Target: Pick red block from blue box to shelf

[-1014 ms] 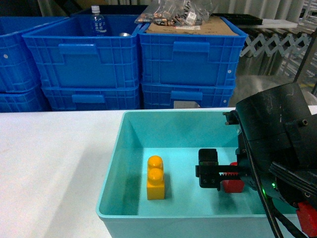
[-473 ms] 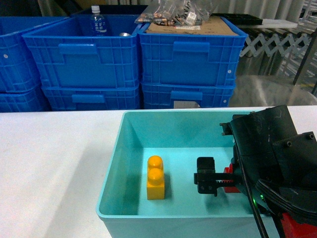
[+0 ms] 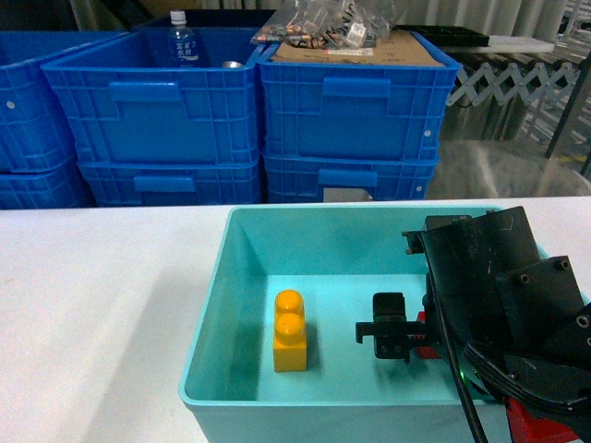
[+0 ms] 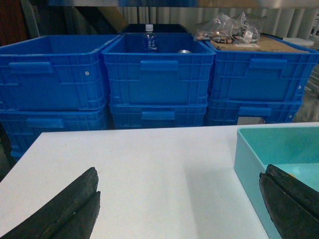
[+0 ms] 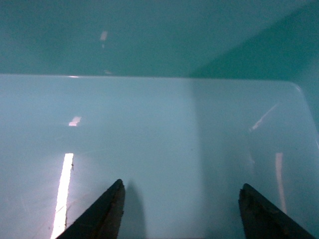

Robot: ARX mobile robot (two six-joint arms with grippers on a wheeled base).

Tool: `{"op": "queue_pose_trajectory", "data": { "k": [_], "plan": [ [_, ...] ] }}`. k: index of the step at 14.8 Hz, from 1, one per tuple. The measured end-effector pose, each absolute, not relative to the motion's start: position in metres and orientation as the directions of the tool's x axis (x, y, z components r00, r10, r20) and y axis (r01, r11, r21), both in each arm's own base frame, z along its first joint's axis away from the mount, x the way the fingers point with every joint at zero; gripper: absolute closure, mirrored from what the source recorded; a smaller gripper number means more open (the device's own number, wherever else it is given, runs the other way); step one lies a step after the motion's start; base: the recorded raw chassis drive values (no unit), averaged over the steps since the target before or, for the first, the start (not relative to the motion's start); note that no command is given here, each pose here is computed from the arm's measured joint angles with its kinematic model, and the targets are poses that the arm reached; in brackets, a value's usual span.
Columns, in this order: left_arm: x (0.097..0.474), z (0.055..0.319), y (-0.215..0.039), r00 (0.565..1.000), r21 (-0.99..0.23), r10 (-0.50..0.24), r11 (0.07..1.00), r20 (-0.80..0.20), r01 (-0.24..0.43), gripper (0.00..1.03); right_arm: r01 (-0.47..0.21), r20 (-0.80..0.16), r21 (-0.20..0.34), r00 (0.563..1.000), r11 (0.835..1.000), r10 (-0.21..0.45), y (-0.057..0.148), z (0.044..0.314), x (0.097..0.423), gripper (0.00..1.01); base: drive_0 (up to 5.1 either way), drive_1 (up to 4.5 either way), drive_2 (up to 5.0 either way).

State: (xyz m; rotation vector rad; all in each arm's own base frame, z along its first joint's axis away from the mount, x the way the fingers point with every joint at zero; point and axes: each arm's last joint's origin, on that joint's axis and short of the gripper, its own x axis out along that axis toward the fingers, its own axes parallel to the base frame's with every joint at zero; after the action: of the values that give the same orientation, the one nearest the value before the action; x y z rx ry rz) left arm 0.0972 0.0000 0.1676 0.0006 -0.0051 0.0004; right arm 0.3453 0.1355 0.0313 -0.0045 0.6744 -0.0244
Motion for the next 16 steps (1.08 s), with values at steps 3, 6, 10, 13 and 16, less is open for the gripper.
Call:
{"op": "queue_pose_trajectory", "data": {
  "k": [3, 6, 10, 13, 16],
  "plan": [
    [0.097, 0.168, 0.000, 1.000, 0.001, 0.000, 1.000, 0.005, 0.000, 0.05, 0.017, -0.624, -0.008, 0.781, 1.000, -0.018, 0.136, 0.027, 0.347, 0.63, 0.0, 0.00, 0.0],
    [0.097, 0.168, 0.000, 1.000, 0.001, 0.000, 1.000, 0.005, 0.000, 0.05, 0.008, -0.605, -0.005, 0.796, 1.000, -0.010, 0.137, 0.027, 0.348, 0.73, 0.0, 0.00, 0.0],
    [0.097, 0.168, 0.000, 1.000, 0.001, 0.000, 1.000, 0.005, 0.000, 0.05, -0.035, -0.604, -0.002, 0.797, 0.999, 0.027, 0.136, 0.039, 0.331, 0.73, 0.0, 0.00, 0.0],
    [0.097, 0.168, 0.000, 1.000, 0.001, 0.000, 1.000, 0.005, 0.000, 0.05, -0.119, -0.505, 0.066, 0.852, 0.991, 0.137, 0.136, 0.104, 0.330, 0.73, 0.0, 0.00, 0.0],
    [0.097, 0.168, 0.000, 1.000, 0.001, 0.000, 1.000, 0.005, 0.000, 0.05, -0.192, -0.320, 0.106, 0.922, 0.976, 0.216, 0.121, 0.192, 0.334, 0.73, 0.0, 0.00, 0.0]
  ]
}}
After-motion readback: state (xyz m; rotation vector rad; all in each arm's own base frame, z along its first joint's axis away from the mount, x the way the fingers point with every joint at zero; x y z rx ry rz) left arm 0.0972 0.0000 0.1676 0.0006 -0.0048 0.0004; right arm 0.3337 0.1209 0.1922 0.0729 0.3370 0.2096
